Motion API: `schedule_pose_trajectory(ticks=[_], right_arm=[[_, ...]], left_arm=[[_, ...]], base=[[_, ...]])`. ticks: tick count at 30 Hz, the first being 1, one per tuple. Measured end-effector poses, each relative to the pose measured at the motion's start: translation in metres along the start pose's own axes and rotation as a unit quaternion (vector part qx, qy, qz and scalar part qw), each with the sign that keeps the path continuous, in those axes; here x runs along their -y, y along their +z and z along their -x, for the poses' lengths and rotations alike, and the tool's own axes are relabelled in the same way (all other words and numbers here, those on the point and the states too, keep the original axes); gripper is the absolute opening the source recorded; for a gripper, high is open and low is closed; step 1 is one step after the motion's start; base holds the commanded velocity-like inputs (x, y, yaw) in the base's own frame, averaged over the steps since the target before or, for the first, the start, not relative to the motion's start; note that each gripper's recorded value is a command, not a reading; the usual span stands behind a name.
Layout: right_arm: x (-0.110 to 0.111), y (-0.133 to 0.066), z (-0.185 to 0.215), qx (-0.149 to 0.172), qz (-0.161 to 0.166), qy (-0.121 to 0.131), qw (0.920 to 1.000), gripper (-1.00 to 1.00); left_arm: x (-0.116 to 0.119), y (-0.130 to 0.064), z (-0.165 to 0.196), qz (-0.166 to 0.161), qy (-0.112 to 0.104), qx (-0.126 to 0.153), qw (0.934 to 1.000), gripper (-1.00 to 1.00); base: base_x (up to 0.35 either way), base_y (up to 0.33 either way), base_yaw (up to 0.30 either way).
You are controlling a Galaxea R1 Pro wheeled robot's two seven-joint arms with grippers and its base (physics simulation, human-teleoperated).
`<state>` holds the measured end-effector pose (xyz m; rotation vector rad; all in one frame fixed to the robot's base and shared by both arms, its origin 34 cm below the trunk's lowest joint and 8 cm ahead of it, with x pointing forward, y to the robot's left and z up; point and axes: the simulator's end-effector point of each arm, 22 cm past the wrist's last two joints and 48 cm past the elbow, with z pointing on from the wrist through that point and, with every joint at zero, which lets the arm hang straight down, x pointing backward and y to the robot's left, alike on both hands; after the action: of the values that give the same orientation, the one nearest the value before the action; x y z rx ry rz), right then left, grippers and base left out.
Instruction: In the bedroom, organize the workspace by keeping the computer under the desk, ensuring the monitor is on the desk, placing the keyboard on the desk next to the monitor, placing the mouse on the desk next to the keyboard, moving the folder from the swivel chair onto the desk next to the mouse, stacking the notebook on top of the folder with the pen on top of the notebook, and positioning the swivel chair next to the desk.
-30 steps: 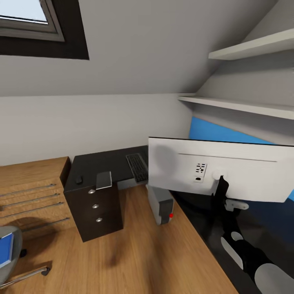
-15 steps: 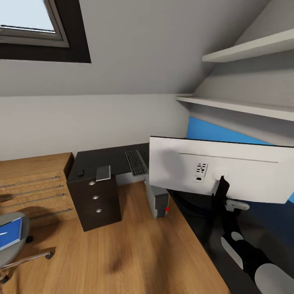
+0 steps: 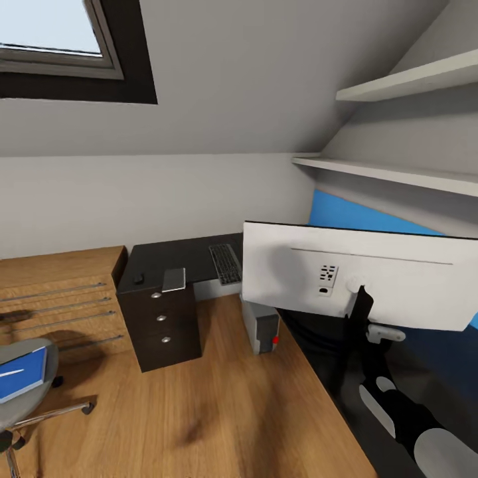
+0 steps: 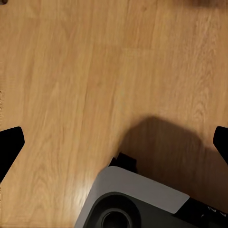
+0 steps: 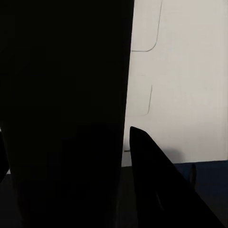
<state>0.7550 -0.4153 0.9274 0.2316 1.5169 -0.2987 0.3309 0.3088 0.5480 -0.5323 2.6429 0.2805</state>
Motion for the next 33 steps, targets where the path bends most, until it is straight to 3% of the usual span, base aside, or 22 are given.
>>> schedule_pose_trajectory(ticks=[14,21,33], right_arm=[[-0.0022,-0.0004,-0.0009,-0.001,0.004,-0.005,1.0,-1.0],[-0.0007,-0.0002,-0.0011,-0.001,0.001,-0.002,1.0,-1.0],[-0.0021,-0.0005,-0.0022,-0.003,0.004,-0.004,1.0,-1.0]], left_arm=[[-0.0003,0.0,0.0,0.001,0.0,0.0,1.0,1.0],[-0.0003,0.0,0.0,0.001,0.0,0.0,1.0,1.0],[-0.0014,0.0004,0.0006,0.002,-0.001,0.0,1.0,1.0]], base=[[0.0,0.0,0.25],[-0.033,-0.032,0.04],[-0.187,-0.192,0.001]])
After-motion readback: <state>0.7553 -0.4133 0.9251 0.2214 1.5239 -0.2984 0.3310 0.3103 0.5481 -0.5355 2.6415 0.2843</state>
